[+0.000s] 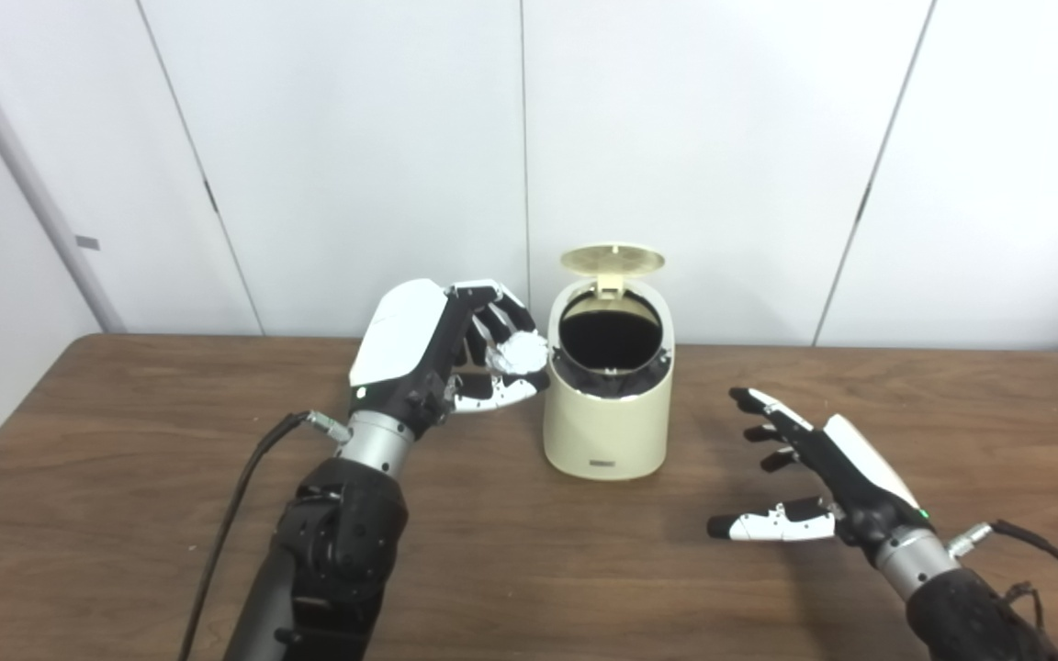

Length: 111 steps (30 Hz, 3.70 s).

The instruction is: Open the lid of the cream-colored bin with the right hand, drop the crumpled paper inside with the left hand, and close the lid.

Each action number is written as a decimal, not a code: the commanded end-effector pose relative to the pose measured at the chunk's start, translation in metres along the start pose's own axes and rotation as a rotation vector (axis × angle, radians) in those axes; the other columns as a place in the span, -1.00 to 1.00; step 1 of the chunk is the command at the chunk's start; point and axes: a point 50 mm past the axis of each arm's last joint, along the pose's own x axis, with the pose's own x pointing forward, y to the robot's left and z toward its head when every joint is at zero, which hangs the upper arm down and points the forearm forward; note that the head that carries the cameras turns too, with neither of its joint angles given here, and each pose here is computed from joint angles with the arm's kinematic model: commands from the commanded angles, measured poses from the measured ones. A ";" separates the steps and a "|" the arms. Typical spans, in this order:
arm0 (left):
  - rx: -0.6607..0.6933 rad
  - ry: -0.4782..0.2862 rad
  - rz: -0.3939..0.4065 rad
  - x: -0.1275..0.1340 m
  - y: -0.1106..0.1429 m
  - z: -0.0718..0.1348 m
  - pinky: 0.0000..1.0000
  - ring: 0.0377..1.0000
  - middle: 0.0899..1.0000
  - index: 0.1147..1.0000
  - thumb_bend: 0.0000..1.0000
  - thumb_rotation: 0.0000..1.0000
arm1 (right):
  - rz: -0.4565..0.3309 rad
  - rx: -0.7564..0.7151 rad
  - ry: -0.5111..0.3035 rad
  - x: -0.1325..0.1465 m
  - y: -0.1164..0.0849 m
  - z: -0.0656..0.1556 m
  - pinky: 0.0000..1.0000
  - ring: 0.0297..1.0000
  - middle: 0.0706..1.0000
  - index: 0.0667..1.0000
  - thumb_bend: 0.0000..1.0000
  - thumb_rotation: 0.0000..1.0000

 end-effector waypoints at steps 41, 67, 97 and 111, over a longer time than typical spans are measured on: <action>-0.021 -0.174 0.080 0.074 -0.015 0.035 -0.33 -0.30 -0.15 -0.04 -0.01 -1.00 | -0.059 0.012 -0.044 0.001 -0.002 0.009 0.39 0.67 0.82 0.82 0.57 -0.43; -0.012 -0.131 0.052 0.085 -0.053 0.017 -0.30 -0.30 -0.13 -0.07 0.00 -1.00 | -0.074 0.001 -0.060 -0.006 -0.004 0.018 0.34 0.64 0.80 0.81 0.59 -0.39; 0.157 -0.135 -0.047 0.086 -0.051 0.016 0.09 0.30 0.39 0.42 0.88 -0.68 | -0.072 0.004 -0.049 -0.009 -0.004 0.019 0.32 0.64 0.80 0.81 0.59 -0.40; -0.147 -0.150 0.073 0.036 -0.046 0.004 -0.35 -0.25 -0.21 -0.05 0.03 -1.00 | -0.202 0.011 -0.100 0.000 -0.015 0.031 0.18 0.50 0.68 0.68 0.37 -0.40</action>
